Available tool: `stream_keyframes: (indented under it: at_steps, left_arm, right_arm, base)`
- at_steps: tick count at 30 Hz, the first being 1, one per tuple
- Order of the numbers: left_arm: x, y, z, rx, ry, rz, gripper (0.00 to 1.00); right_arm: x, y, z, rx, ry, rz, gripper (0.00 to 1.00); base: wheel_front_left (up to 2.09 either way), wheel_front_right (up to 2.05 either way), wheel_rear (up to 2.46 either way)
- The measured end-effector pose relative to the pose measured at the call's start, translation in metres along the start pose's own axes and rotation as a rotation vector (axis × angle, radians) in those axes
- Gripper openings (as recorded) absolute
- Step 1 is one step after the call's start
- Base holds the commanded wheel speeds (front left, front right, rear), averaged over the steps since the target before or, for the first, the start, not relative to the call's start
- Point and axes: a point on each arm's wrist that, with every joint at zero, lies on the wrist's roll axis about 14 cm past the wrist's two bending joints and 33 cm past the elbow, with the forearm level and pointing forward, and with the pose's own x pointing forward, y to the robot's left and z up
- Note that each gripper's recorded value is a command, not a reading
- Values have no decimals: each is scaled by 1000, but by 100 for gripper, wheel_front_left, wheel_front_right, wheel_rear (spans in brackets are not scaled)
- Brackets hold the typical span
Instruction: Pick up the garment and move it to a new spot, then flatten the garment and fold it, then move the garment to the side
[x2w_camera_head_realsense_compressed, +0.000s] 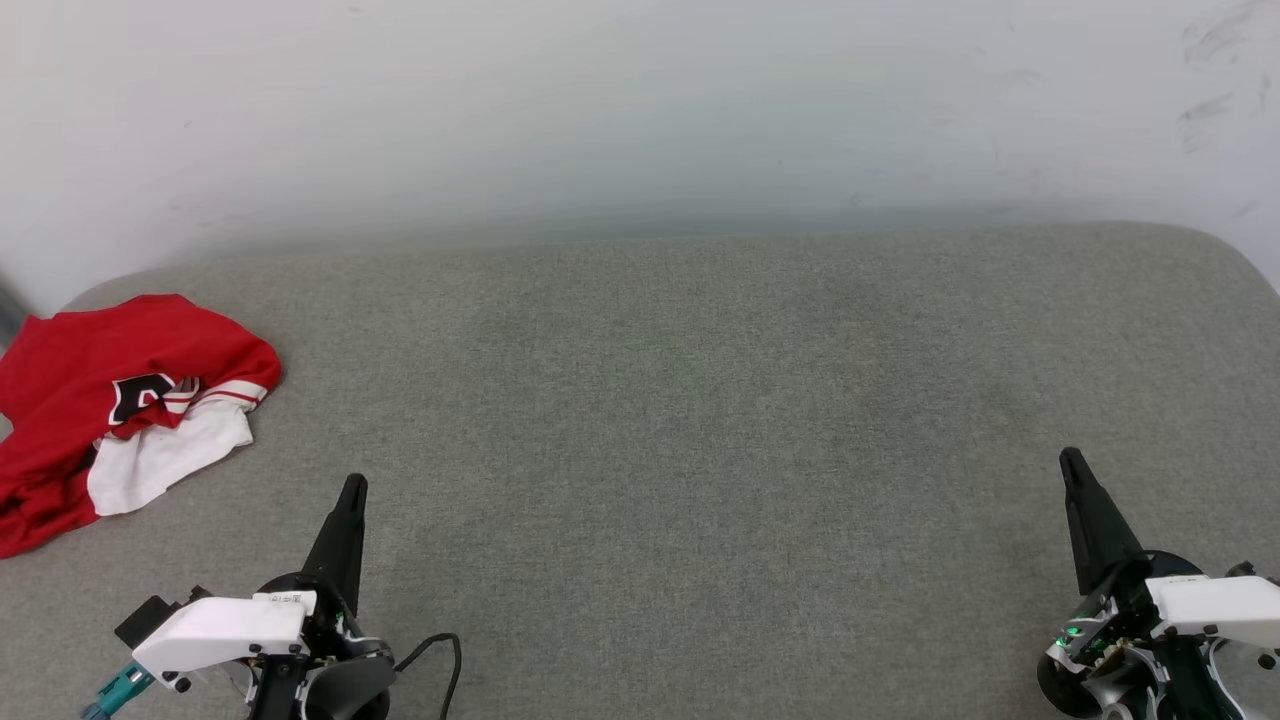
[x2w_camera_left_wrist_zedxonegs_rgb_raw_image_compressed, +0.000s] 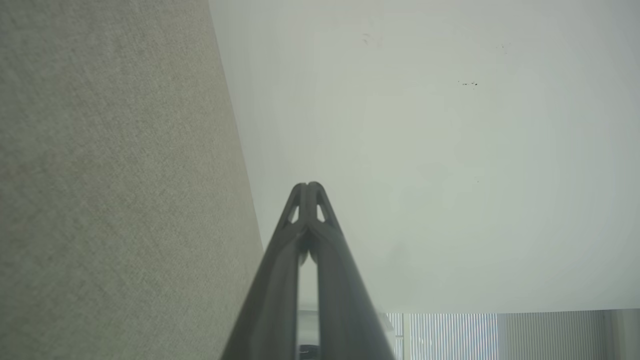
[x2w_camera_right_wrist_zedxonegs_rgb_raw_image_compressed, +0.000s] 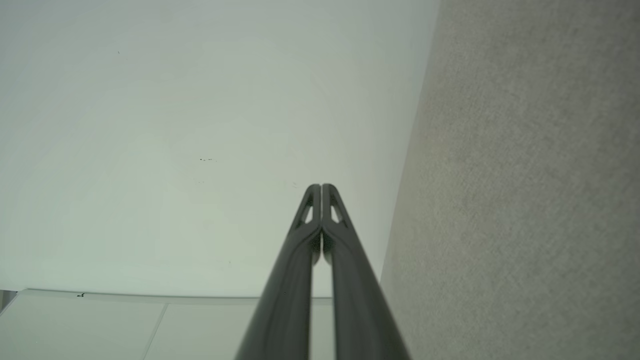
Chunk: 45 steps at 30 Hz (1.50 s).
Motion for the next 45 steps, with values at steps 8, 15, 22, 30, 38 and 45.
stream_keyframes:
  at_steps: [8,15,22,30,38,45]
  left_arm:
    - [0,0,0,0,0,0,0]
    - [0,0,0,0,0,0,0]
    - [0,0,0,0,0,0,0]
    - [0,0,0,0,0,0,0]
    - [0,0,0,0,0,0,0]
    - [-4,11,-1,-4,0,34,100]
  right_arm:
    - [0,0,0,0,0,0,0]
    - [0,0,0,0,0,0,0]
    - [0,0,0,0,0,0,0]
    - [0,0,0,0,0,0,0]
    - [0,0,0,0,0,0,0]
    - [-4,-11,0,3,-2,-34,100]
  base:
    - [0,0,0]
    - [0,0,0]
    - [0,0,0]
    - [0,0,0]
    - [0,0,0]
    - [0,0,0]
